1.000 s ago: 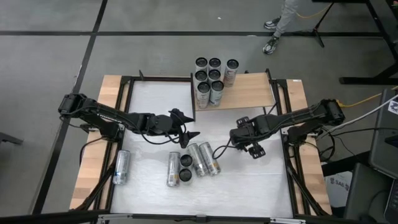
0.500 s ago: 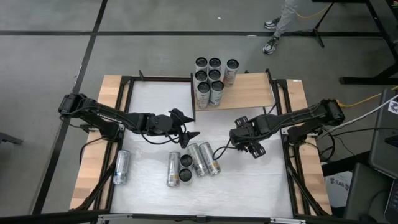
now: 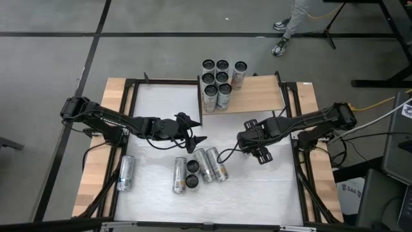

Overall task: Place canned beverage on shelf
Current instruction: Put the pink soda can on the shelf aligned with the other pink soda can

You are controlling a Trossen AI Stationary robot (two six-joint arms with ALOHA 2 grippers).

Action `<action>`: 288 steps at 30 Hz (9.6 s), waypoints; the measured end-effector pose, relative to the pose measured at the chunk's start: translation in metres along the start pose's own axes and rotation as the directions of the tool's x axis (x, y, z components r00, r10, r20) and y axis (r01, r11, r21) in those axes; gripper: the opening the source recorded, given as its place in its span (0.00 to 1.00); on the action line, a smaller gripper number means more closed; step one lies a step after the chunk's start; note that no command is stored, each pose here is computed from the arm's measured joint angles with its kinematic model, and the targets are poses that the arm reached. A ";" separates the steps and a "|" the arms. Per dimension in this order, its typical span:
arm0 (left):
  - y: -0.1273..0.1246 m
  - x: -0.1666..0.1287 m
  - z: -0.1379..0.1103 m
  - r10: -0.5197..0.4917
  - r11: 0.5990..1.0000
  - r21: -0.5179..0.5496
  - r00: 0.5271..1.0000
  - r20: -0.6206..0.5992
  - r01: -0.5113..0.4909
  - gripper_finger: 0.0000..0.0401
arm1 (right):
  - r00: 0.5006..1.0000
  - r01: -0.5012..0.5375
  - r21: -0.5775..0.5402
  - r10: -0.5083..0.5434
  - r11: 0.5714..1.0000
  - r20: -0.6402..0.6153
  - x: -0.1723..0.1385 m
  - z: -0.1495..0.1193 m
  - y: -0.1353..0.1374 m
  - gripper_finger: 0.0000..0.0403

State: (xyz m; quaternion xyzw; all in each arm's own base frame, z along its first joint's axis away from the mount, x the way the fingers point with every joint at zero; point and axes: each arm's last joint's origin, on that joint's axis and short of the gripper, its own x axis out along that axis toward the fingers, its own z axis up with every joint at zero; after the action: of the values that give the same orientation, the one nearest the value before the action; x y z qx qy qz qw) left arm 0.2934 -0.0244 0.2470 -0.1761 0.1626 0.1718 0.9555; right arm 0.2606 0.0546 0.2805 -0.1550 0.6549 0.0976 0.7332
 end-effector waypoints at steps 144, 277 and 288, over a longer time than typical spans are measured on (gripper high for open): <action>0.000 0.000 0.000 0.000 1.000 0.008 1.000 0.000 0.000 0.87 | 0.763 0.188 0.690 -0.547 0.698 0.345 -0.066 -0.132 -0.069 0.74; 0.002 0.000 0.001 0.047 0.999 0.006 0.999 0.026 -0.048 0.87 | 0.430 0.151 0.721 -0.702 0.676 0.568 0.060 -0.156 -0.096 0.62; 0.002 0.000 0.001 0.048 0.999 0.006 0.999 0.026 -0.048 0.87 | 0.458 0.164 0.736 -0.711 0.657 0.533 0.046 -0.160 -0.091 0.64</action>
State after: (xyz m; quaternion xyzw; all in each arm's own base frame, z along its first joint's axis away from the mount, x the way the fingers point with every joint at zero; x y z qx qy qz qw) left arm 0.2931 -0.0224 0.2474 -0.1667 0.1550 0.1963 0.9538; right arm 0.1488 -0.0904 0.2288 -0.0332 0.1848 -0.2582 0.9477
